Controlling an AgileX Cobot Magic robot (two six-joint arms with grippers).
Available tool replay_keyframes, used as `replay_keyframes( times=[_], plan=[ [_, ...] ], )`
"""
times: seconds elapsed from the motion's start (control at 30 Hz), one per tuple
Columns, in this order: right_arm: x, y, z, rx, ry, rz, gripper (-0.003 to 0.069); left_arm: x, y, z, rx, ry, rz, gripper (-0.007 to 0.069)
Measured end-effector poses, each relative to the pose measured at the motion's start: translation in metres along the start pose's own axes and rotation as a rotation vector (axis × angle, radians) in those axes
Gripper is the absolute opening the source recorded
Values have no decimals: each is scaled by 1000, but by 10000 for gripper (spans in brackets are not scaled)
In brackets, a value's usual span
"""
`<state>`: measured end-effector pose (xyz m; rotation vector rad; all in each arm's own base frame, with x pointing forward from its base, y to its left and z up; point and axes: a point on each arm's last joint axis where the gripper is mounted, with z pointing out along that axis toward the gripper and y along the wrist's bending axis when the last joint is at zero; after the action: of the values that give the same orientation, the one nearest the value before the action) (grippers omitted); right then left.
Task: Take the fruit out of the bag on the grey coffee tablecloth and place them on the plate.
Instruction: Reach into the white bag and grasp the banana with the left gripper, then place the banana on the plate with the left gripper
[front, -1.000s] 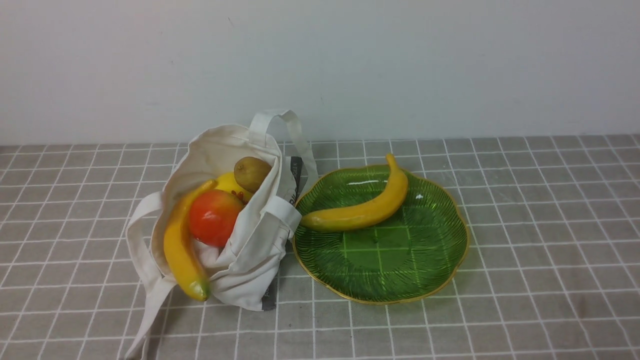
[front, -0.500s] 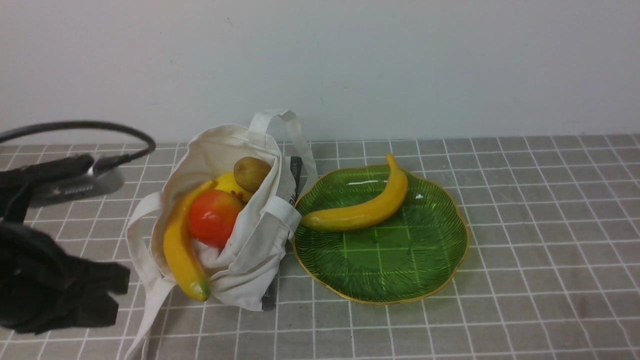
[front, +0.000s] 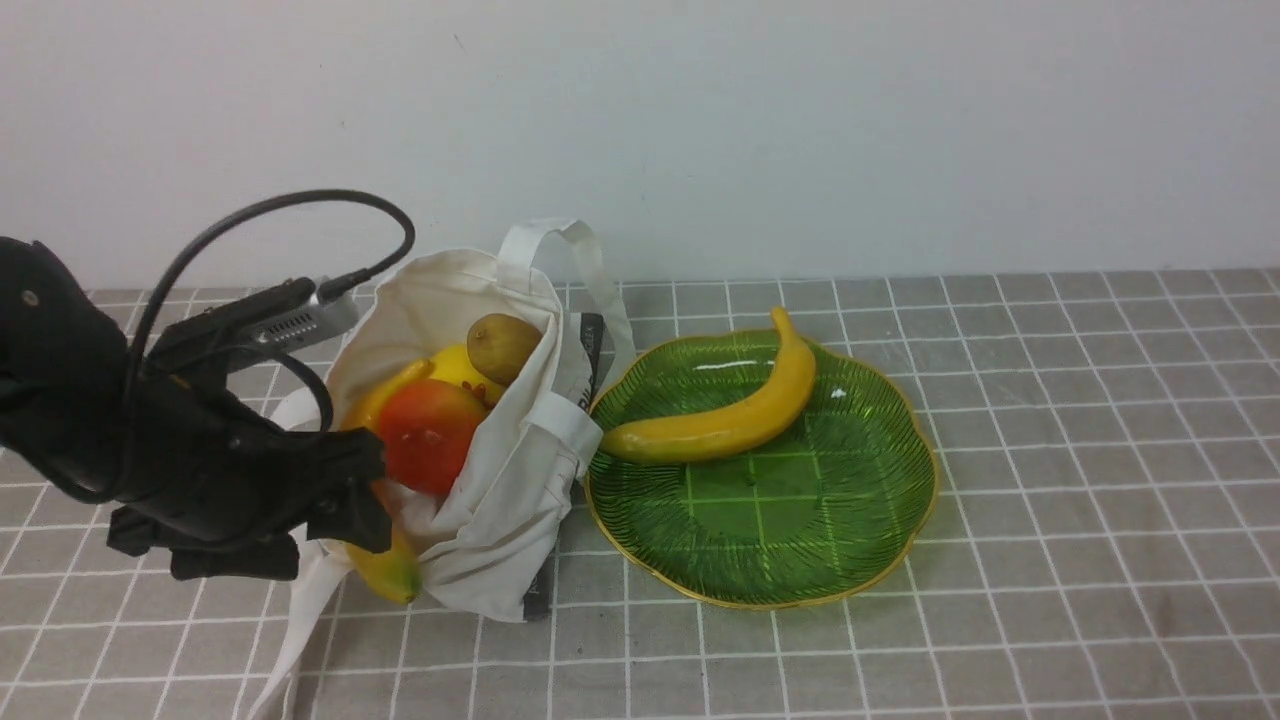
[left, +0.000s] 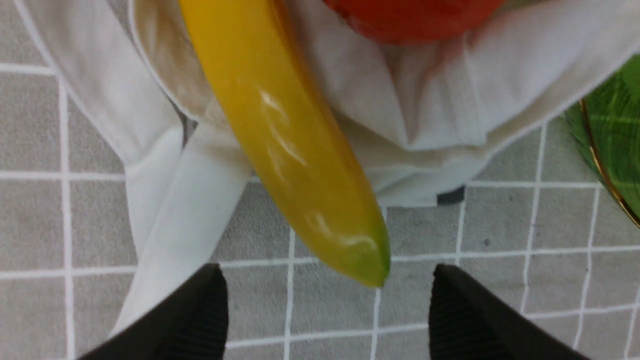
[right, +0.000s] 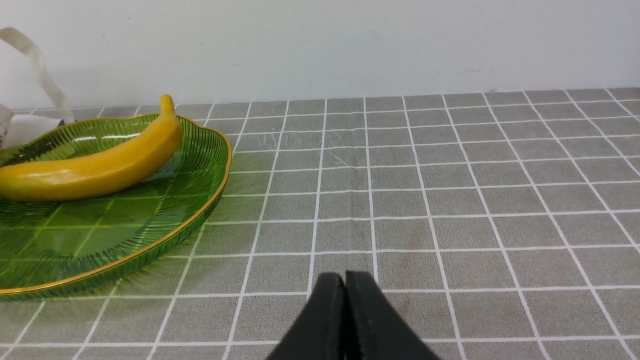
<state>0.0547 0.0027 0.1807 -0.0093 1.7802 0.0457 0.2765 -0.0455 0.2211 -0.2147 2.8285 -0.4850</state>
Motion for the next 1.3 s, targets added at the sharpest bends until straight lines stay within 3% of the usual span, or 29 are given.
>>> replay_keyframes(
  times=[0.3,0.77,0.97,1.3],
  plan=[
    [0,0,0,0,0,0,-14,-17,5,21,-7,-92,-32,498],
    [0,0,0,0,0,0,-14,-24,11,59,22,-69,-118,487],
    [0,0,0,0,0,0,-14,-24,12,59,22,-68,-113,274],
    [0,0,0,0,0,0,-14,-23,-3,8,14,-107,7,279]
  ],
)
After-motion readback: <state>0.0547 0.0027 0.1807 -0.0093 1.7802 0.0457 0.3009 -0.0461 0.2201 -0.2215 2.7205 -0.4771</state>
